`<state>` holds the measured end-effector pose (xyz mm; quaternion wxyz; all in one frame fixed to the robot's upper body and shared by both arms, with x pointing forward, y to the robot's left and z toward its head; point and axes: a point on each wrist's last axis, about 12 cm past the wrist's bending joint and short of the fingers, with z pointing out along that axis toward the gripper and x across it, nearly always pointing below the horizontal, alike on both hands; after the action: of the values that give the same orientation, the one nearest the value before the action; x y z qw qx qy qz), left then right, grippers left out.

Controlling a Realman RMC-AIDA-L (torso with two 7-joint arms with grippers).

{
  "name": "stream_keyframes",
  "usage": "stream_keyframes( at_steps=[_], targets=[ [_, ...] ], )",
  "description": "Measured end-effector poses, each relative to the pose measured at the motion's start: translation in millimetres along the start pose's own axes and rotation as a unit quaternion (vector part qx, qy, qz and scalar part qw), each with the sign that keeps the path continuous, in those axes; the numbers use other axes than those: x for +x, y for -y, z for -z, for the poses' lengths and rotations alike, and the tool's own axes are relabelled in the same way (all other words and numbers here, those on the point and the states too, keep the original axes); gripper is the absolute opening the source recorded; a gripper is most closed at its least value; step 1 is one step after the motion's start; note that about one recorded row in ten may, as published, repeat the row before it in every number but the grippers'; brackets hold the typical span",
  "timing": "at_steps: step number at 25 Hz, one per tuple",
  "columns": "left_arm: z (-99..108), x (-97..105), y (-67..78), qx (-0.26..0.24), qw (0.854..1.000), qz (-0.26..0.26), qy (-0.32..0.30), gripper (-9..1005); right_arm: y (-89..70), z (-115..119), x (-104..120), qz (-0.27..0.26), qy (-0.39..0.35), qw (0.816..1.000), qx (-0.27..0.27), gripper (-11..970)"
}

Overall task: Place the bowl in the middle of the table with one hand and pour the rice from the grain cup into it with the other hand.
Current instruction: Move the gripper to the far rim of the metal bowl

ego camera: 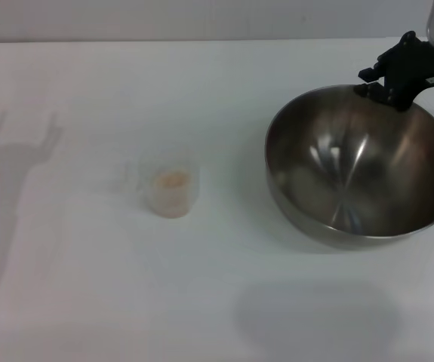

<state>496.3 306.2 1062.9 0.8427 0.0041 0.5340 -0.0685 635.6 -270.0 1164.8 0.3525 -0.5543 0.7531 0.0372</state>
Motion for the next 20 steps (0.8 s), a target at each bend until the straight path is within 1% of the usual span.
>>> stream_keyframes(
  at_steps=[4, 6, 13, 20],
  targets=[
    [0, 0, -0.3, -0.001, 1.000, 0.000, 0.000, 822, 0.2, 0, 0, -0.001, -0.002, 1.000, 0.002, 146],
    [0, 0, -0.5, -0.001, 1.000, 0.000, -0.001, 821, 0.2, 1, 1, -0.002, -0.009, 1.000, 0.003, 195],
    [2, 0, -0.9, -0.002, 1.000, -0.001, -0.001, 820, -0.8, -1, 8, -0.006, -0.024, 1.000, 0.004, 192],
    [1, 0, -0.1, 0.000, 1.000, 0.000, -0.001, 818, -4.6, -9, 16, -0.018, -0.027, 0.999, 0.000, 190]
  ],
)
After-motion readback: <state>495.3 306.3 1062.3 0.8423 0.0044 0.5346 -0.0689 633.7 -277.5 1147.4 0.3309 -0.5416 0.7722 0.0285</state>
